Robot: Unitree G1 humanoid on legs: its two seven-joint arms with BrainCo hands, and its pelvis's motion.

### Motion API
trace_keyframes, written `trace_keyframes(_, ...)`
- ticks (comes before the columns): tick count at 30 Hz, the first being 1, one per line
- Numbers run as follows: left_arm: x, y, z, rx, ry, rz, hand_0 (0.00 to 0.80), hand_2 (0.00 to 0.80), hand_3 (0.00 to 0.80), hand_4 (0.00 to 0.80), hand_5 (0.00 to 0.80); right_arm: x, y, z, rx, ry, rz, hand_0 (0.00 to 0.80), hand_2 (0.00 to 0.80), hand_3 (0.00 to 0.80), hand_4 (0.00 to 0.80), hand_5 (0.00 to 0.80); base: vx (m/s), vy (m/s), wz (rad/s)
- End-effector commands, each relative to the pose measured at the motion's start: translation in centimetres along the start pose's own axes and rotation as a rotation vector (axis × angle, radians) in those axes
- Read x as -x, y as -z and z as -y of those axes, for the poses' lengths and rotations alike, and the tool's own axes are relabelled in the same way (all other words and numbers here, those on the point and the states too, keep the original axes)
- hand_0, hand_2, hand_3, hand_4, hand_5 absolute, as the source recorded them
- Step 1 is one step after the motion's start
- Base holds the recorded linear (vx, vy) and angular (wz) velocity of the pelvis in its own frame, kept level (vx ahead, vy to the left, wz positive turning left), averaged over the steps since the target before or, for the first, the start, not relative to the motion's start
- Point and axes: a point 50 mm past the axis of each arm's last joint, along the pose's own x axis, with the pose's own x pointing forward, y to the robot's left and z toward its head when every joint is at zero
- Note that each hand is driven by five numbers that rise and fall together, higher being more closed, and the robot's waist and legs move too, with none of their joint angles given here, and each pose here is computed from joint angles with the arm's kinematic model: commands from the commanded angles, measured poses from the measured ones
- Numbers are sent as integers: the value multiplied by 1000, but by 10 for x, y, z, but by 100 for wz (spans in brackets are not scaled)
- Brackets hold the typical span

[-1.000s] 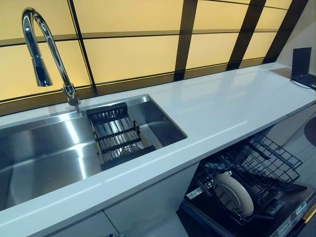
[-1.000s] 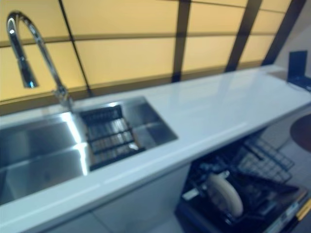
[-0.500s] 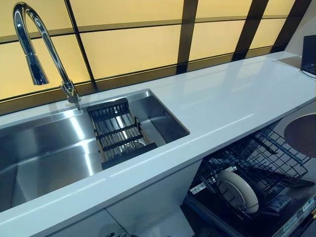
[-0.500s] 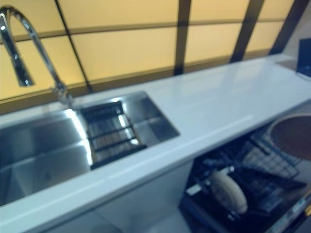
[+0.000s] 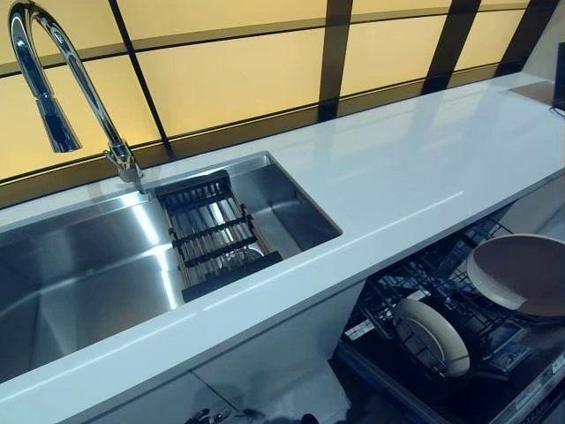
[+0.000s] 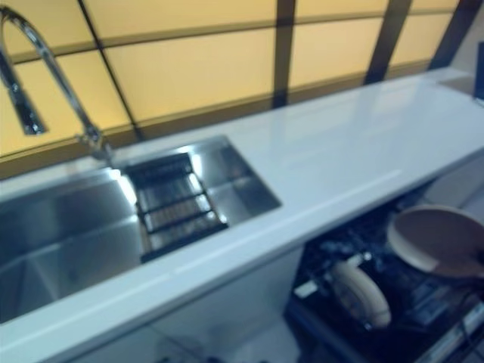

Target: Take plates into dishwasher

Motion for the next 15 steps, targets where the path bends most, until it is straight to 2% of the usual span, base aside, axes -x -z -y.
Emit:
trace_keyframes(1,-2,-17,-3,-70,12,56,0,0,0,0,0,-7,-20,-5,-95,72,-6,800,800,800,800,800,0,0,0)
trace_keyframes(6,-3,-20,3,-79,28,66,0,0,0,0,0,-5,-16,-33,-194,61,-92,800,800,800,800,800,-6,-3,0)
trace_keyframes(15,-5,-25,8,-84,39,80,0,0,0,0,0,-2,-15,-56,-233,63,-162,800,800,800,800,800,-18,1,4)
